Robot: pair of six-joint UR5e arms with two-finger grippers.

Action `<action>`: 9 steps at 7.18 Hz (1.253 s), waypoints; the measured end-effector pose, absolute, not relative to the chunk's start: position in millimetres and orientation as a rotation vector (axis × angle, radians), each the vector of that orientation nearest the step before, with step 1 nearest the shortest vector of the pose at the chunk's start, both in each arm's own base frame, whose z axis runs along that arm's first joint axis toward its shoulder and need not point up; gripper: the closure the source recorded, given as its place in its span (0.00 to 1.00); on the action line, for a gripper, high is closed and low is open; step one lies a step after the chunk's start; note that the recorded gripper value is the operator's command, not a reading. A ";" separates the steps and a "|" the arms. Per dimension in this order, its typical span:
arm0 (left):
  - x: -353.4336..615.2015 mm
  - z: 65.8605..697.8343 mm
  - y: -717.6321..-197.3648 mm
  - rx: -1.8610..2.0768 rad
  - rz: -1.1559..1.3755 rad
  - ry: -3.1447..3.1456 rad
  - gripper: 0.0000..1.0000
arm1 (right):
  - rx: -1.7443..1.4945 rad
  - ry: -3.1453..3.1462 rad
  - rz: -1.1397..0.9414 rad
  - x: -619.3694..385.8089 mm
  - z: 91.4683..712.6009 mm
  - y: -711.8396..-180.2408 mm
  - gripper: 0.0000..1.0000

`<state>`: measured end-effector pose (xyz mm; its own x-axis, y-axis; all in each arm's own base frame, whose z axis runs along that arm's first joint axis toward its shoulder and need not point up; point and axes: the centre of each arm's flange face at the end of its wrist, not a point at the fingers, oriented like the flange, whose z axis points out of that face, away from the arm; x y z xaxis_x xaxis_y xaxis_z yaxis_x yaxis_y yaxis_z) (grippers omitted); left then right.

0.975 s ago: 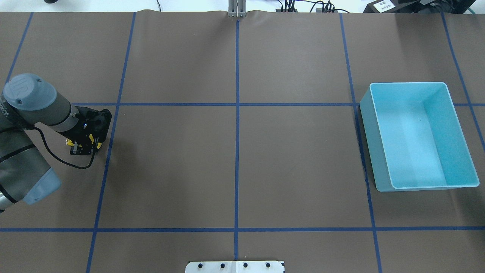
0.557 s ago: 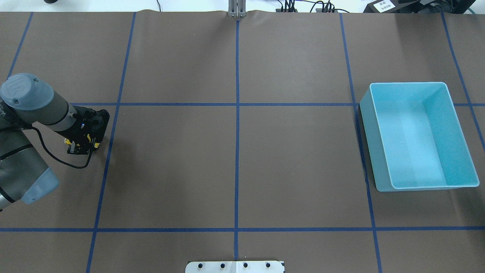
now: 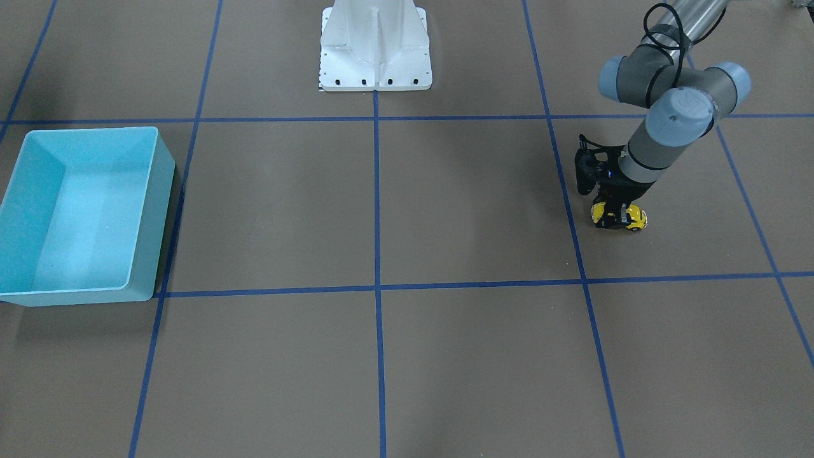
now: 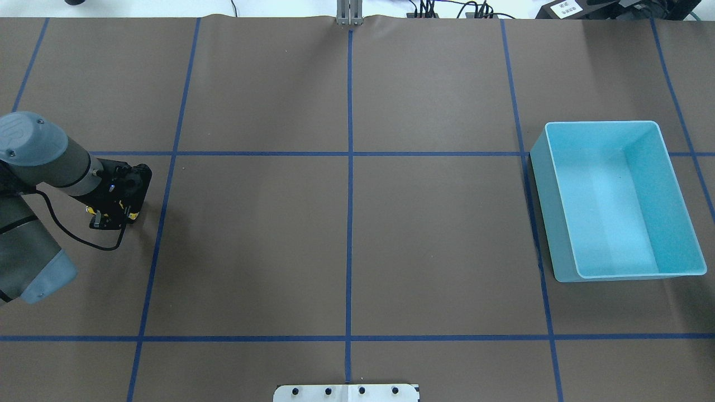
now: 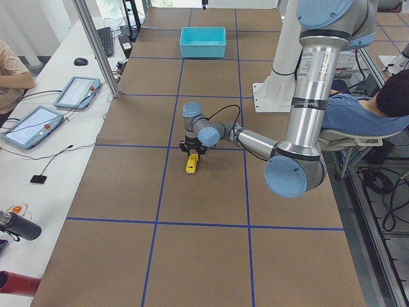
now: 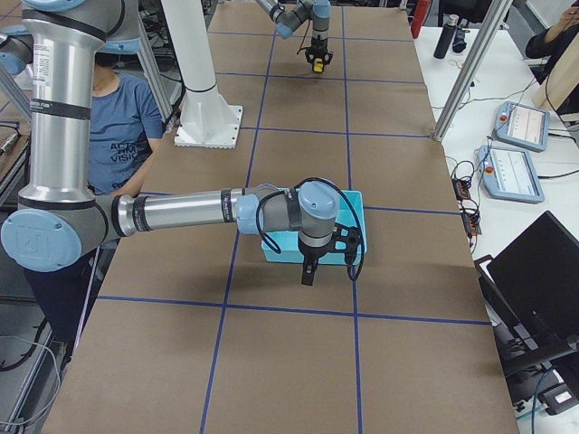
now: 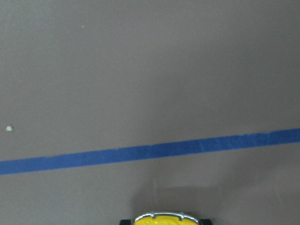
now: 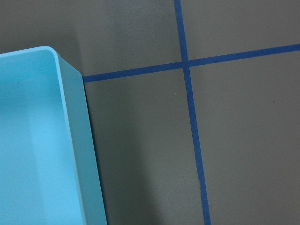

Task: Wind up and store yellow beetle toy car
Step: 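Pull the car toward the robot with the left gripper, winding it further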

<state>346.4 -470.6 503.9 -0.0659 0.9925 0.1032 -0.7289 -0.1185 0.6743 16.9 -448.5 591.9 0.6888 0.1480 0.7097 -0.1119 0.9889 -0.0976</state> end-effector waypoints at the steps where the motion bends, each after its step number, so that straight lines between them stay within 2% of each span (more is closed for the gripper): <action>1: 343.7 505.9 -471.3 0.654 1.596 0.530 1.00 | -0.048 -0.798 0.146 16.9 591.8 -448.5 0.00; 9: 329.3 518.9 -474.6 0.664 1.619 0.513 1.00 | -0.049 -0.798 0.146 16.9 592.1 -448.2 0.00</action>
